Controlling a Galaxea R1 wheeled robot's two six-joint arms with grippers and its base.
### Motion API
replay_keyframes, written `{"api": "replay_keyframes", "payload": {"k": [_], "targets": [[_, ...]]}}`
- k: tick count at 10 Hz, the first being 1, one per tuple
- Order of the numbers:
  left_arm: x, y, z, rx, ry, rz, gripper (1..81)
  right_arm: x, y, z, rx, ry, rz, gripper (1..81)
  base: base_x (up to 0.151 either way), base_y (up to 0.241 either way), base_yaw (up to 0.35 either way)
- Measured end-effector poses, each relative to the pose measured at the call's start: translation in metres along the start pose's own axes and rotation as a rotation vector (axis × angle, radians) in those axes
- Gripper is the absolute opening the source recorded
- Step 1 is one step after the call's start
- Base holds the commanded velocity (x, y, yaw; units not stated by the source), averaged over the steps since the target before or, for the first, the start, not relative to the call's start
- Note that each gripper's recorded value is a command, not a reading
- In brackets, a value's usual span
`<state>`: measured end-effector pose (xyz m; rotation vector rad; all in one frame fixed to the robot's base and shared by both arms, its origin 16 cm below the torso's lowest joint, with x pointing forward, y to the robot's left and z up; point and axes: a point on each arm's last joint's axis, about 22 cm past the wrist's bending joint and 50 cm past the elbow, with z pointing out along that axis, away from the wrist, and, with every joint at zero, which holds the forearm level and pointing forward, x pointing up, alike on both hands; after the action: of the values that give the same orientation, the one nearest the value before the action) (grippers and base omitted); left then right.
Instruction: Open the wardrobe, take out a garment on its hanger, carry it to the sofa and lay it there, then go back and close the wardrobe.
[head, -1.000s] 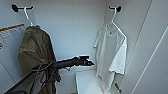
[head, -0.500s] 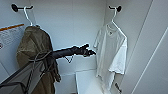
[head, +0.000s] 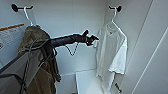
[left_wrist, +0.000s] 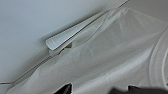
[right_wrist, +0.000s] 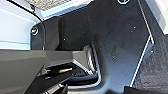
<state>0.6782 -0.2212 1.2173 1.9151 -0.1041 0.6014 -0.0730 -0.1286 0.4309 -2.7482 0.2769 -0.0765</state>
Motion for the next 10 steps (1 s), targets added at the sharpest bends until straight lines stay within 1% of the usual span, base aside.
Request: {"api": "replay_keyframes", "payload": {"k": [1,3,5,7,8,10], "targets": [[0.011,0.022,-0.002,-0.04,0.03,-0.019,81.1,0.0,-0.002,0.0,0.002,0.001,0.008,81.1,0.0,0.0,0.0],[0.03,0.06,-0.003,-0.086,0.076,-0.038,81.1,-0.004,-0.001,0.0,-0.001,-0.003,0.02,81.1,0.0,0.0,0.0],[0.036,0.086,-0.004,-0.116,0.089,-0.047,81.1,-0.004,0.0,0.0,-0.002,-0.005,0.029,81.1,0.0,0.0,0.0],[0.042,0.114,-0.014,-0.145,0.098,-0.025,81.1,-0.004,0.0,0.0,-0.003,-0.005,0.034,81.1,0.0,0.0,0.0],[0.038,0.128,-0.018,-0.166,0.088,-0.007,81.1,-0.004,0.0,0.0,-0.003,-0.005,0.035,81.1,0.0,0.0,0.0],[0.013,0.157,-0.019,-0.211,0.042,0.029,81.1,-0.005,0.0,0.0,-0.003,-0.005,0.036,81.1,0.0,0.0,0.0]]}}
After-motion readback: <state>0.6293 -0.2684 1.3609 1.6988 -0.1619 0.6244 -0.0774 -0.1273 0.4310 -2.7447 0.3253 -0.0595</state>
